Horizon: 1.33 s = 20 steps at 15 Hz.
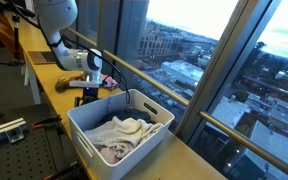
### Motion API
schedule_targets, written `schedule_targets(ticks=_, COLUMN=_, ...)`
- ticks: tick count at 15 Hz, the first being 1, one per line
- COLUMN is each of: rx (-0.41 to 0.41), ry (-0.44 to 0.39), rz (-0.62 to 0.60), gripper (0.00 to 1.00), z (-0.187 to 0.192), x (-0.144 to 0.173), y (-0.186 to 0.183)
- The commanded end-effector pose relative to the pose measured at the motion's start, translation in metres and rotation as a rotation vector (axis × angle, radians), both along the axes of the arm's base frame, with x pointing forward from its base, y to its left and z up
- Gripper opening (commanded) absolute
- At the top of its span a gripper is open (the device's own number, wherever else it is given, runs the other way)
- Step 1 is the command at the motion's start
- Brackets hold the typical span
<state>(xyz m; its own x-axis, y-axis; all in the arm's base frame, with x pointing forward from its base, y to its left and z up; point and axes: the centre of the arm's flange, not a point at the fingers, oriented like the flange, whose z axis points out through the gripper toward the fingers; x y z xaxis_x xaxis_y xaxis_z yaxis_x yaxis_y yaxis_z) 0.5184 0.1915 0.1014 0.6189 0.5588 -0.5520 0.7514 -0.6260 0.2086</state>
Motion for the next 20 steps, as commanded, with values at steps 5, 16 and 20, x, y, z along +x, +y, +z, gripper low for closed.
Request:
schedule_targets(ticks=5, rx=0.029, ry=-0.034, rz=0.019, gripper=0.28, z=0.006, x=0.007, y=0.013)
schedule_targets(ticks=16, rx=0.021, ry=-0.253, rz=-0.002, gripper=0.05, z=0.149, x=0.051, y=-0.005)
schedule_targets(ticks=20, rx=-0.036, ry=-0.345, rz=-0.047, gripper=0.05, z=0.223, x=0.05, y=-0.051)
